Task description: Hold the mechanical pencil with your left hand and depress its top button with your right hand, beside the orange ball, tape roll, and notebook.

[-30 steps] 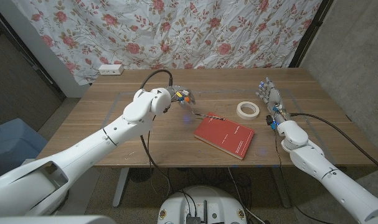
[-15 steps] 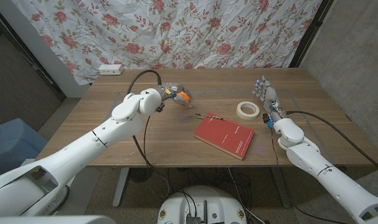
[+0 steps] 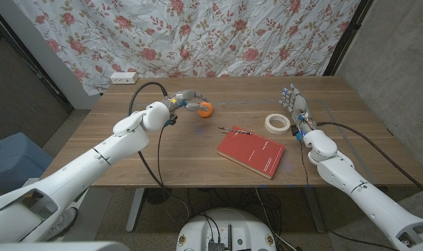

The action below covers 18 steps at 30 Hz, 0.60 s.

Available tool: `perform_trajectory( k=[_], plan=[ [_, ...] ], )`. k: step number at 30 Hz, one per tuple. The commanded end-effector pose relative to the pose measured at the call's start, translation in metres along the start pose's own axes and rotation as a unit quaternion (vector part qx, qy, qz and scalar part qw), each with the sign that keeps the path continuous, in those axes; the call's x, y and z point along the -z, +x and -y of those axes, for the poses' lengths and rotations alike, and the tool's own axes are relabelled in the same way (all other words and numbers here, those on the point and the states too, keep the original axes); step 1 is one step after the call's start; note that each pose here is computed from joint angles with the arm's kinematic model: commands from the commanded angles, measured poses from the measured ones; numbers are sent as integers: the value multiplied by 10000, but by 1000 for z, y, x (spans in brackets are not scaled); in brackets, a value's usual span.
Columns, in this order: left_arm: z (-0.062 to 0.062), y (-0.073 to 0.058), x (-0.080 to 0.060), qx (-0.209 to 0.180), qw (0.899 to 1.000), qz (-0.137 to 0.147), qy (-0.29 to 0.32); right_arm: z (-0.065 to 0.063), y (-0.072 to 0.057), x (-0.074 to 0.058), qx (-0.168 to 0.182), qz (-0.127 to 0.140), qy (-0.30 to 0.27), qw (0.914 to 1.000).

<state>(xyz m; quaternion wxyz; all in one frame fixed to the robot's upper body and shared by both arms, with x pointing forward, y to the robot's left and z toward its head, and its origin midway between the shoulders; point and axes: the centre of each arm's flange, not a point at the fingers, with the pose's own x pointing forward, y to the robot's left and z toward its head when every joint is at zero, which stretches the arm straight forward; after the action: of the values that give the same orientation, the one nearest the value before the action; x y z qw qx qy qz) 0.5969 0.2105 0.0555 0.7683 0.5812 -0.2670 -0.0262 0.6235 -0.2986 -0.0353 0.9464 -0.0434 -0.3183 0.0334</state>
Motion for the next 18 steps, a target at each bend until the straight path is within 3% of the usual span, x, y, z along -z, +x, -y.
perform_trajectory(
  k=[1, 8, 18],
  plan=[
    [-5, 4, 39, -532, 9943, 20, -922, -10, 8, -2, -5, 99, 63, 9999],
    [8, 0, 56, -813, 9855, -174, -1481, -19, 13, 2, -24, 170, 62, 9998],
    [24, -7, 79, -1206, 9659, -239, -2277, -27, 17, 9, -91, 156, -51, 9998]
  ],
)
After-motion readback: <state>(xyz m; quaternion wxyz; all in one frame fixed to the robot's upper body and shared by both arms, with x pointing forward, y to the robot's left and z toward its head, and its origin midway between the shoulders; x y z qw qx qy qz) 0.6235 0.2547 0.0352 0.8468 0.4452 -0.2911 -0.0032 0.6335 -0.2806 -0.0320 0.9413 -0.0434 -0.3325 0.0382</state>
